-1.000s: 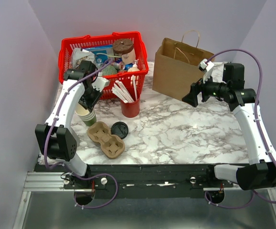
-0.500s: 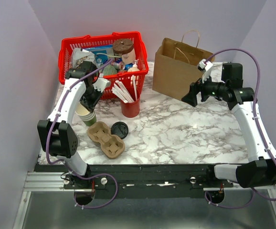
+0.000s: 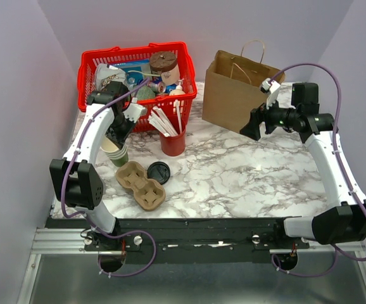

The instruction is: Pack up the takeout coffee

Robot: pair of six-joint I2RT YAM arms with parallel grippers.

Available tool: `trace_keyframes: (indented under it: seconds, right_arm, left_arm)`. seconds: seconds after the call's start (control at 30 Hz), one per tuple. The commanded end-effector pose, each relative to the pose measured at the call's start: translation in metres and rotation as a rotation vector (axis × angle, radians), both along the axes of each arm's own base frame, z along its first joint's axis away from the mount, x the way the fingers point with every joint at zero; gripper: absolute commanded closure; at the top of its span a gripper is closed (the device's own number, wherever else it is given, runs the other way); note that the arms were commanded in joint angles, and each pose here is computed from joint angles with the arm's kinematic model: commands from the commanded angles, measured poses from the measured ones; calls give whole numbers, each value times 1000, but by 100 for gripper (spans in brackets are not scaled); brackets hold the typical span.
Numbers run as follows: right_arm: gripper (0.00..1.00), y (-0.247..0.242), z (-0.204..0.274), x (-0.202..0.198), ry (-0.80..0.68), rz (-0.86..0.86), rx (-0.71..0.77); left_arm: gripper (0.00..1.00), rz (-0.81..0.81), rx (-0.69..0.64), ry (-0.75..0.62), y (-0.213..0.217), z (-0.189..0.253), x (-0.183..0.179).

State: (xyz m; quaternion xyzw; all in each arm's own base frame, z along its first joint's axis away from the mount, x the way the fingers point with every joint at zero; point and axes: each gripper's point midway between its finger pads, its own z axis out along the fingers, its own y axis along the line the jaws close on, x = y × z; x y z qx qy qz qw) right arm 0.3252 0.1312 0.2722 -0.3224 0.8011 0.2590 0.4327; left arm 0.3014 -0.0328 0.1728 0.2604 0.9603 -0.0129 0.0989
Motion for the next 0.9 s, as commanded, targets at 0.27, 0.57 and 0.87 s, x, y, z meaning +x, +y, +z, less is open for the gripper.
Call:
trace_keyframes:
  seconds: [0.27,0.57,0.87]
  right_arm:
    - [0,9,10,2,-19,38,19]
    - [0,10,8,4,-17,35,24]
    - [0,11,10,7,-20,38,26]
  left_arm:
    - [100,5,106,-51,23,27,-5]
    - [100,-3,155,-79,32,43,-8]
    - [100,-20,258,-174,45,60,-2]
